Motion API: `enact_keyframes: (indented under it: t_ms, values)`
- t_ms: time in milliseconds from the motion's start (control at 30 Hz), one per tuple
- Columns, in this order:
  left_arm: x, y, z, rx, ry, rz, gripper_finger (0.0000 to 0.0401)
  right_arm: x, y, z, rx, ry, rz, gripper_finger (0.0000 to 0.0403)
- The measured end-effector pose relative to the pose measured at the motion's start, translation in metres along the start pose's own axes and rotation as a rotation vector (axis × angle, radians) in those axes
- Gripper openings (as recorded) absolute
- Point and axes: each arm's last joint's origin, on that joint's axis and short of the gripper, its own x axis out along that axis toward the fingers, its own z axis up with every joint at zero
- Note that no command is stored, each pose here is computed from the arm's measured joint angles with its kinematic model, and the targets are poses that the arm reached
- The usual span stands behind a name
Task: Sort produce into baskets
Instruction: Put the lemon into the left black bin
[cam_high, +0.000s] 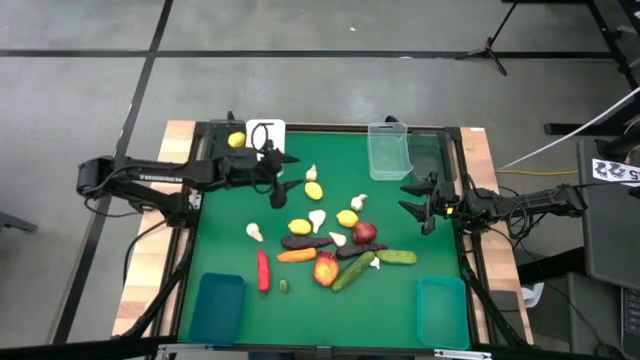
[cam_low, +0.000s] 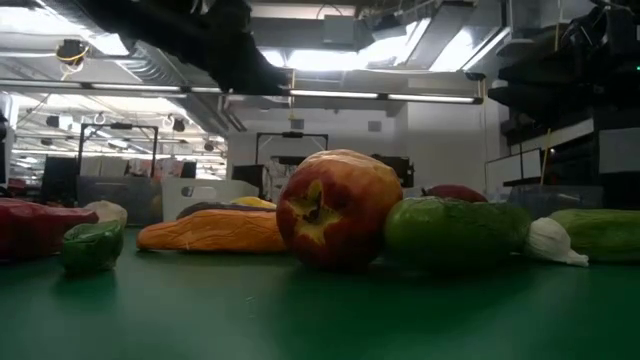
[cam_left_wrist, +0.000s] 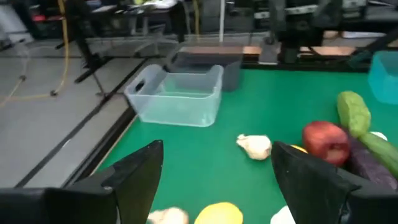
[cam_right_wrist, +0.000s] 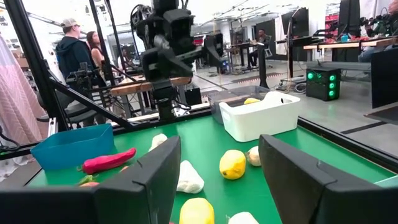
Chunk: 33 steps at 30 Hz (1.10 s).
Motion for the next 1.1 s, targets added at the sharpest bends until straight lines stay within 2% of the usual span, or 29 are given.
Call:
enact_keyframes:
  t_ms: [200, 367, 533, 867, 1100]
  values:
    - [0.031, -0.007, -0.018, 0.02, 0.023, -0.125, 0.0294, 0.0, 0.0, 0.0, 0.0, 0.0, 0.0, 0.0218]
    - [0.056, -0.003, -0.043, 0.021, 0.102, -0.19, 0.0294, 0.0, 0.0, 0.0, 0.0, -0.001, 0.0, 0.0218]
    - [0.072, -0.001, -0.059, 0.017, 0.108, -0.266, 0.0294, 0.0, 0.0, 0.0, 0.0, -0.003, -0.016, 0.0218]
    - [0.095, 0.005, -0.1, 0.01, 0.239, -0.252, 0.0294, 0.0, 0.0, 0.0, 0.001, -0.004, -0.016, 0.0218]
    - [0.106, 0.01, -0.115, -0.029, 0.245, -0.219, 0.0294, 0.0, 0.0, 0.0, 0.001, -0.004, -0.016, 0.0218]
